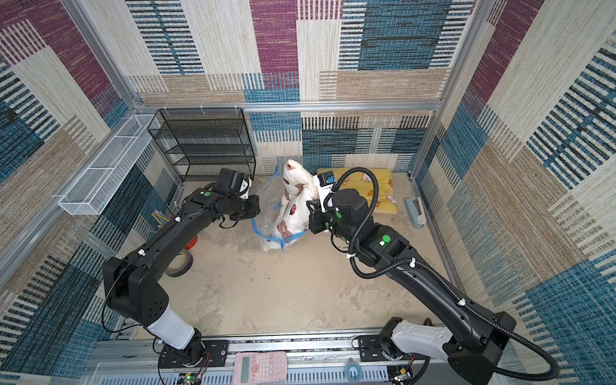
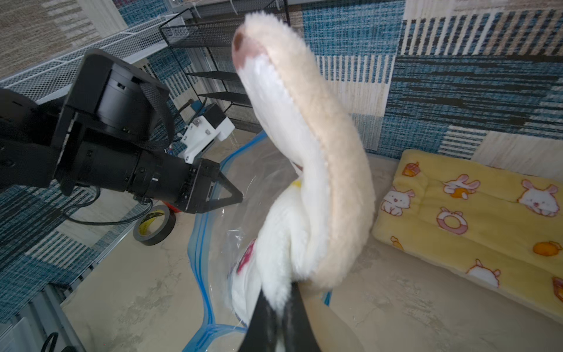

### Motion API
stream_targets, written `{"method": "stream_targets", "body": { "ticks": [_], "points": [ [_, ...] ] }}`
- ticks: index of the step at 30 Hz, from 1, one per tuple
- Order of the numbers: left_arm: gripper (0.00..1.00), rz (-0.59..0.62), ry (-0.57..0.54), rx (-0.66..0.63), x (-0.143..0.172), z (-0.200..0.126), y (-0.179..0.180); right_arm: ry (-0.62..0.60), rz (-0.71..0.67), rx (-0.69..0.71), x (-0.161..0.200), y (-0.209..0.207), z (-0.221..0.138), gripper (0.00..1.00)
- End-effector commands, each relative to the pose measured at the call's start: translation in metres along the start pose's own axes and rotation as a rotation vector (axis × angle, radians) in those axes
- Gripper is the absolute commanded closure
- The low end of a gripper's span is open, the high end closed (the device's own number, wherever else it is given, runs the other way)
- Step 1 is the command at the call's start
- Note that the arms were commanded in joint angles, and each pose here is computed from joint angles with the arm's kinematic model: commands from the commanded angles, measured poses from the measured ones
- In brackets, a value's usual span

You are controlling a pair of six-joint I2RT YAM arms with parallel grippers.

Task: Take the blanket out of the vacuum bag
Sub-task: Take out the blanket from the vacuum bag.

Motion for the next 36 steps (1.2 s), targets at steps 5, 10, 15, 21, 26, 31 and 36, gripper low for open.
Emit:
{"method": "stream_targets", "body": {
  "ticks": [5,10,15,21,26,31,36],
  "points": [
    [1.00,0.032,-0.122,-0.172,-0.006,-0.026,0.013,-0.023,-0.011,-0.079,-0.002,0.009,0.018,1.00],
    [1.00,0.026,-0.190,-0.311,-0.007,-0.039,0.024,-0.005,0.000,-0.067,0.008,0.007,0.037,1.00],
    [1.00,0.018,-0.190,-0.411,-0.007,-0.035,0.034,-0.002,0.010,-0.069,0.016,0.007,0.061,1.00],
    [1.00,0.023,-0.170,-0.524,-0.007,-0.025,0.045,0.011,0.026,-0.055,0.028,0.005,0.090,1.00],
    [1.00,0.029,-0.110,-0.534,-0.006,-0.006,0.050,0.058,0.068,-0.071,0.044,0.004,0.111,1.00],
    [1.00,0.047,-0.048,-0.446,-0.002,0.014,0.045,0.091,0.103,-0.015,0.068,-0.007,0.125,1.00],
    [1.00,0.110,-0.011,-0.324,-0.001,0.032,0.036,0.082,0.179,0.085,0.090,-0.024,0.130,1.00]
  ]
}}
Point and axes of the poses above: each gripper's point midway between its finger pads, its own z axis out along the fingers, its own y axis along the line the jaws close on, x = y × z, the point moved 8 cm from there along -z, back along the fingers, and after that the axes turned 5 degrees about z, right-handed, at the moved point
